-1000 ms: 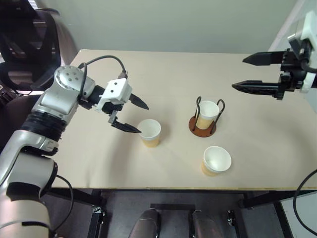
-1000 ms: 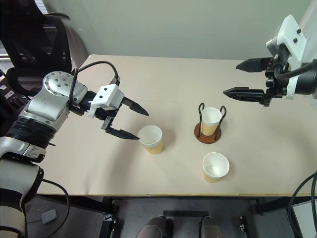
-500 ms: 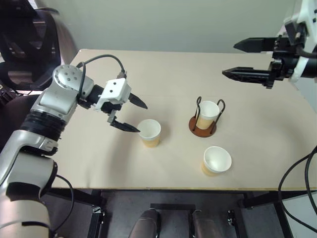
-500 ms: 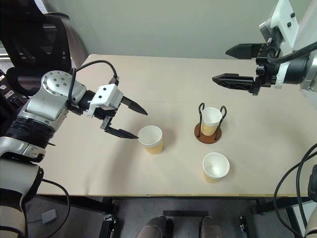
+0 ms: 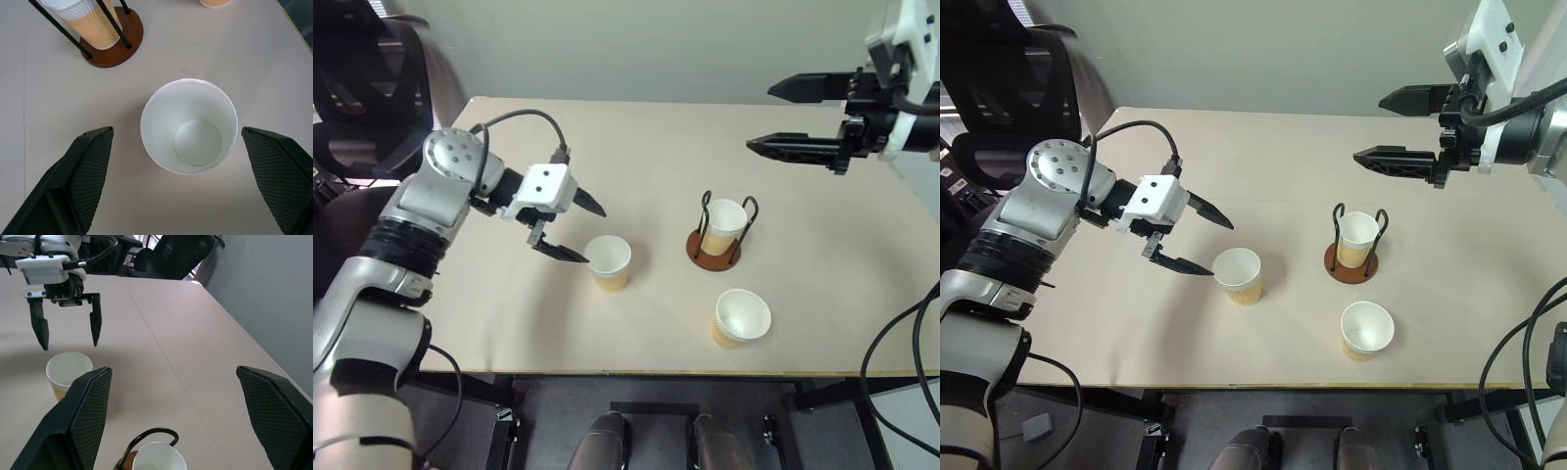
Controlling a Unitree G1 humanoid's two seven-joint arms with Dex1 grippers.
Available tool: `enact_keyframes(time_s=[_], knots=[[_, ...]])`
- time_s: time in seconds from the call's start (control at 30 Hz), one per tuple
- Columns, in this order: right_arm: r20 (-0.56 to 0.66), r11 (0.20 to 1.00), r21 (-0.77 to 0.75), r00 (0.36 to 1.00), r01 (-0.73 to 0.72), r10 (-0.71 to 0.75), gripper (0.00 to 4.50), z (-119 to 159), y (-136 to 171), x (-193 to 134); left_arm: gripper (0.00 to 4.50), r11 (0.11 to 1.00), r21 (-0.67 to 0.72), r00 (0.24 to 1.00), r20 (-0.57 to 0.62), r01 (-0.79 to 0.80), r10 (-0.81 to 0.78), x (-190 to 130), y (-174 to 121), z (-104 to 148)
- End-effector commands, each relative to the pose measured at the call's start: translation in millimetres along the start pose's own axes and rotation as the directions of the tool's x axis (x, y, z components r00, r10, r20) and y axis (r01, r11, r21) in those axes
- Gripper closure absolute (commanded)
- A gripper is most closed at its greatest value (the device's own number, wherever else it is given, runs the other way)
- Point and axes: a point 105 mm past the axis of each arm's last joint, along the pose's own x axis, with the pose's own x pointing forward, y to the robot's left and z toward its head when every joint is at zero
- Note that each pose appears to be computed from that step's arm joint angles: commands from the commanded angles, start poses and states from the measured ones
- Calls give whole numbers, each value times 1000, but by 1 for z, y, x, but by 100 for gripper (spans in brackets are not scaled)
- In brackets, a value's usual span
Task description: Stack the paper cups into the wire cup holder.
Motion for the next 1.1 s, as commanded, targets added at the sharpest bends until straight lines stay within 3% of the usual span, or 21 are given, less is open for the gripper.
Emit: enact_keyframes(time_s=[0.03,0.23,0.43,0.63,0.83,1.1], knots=[[7,998,-66,1000,2,-1,38,15,4,-6,0,991,111,996,-71,70,-62,0,-1,6],[3,997,-71,1000,-6,6,38,16,6,-5,0,952,243,967,-215,188,-136,8,-1,-1],[-16,997,-71,1000,-12,11,38,15,7,-6,0,914,326,961,-211,240,-177,13,3,21],[-57,998,-60,998,-28,25,38,16,9,-13,0,868,402,938,-297,292,-178,3,9,28],[-92,998,-53,996,-17,12,38,14,4,-22,0,819,425,887,-415,386,-203,-3,5,13],[-100,998,-55,995,-13,7,38,15,4,-25,0,802,422,880,-402,424,-254,8,-6,5]])
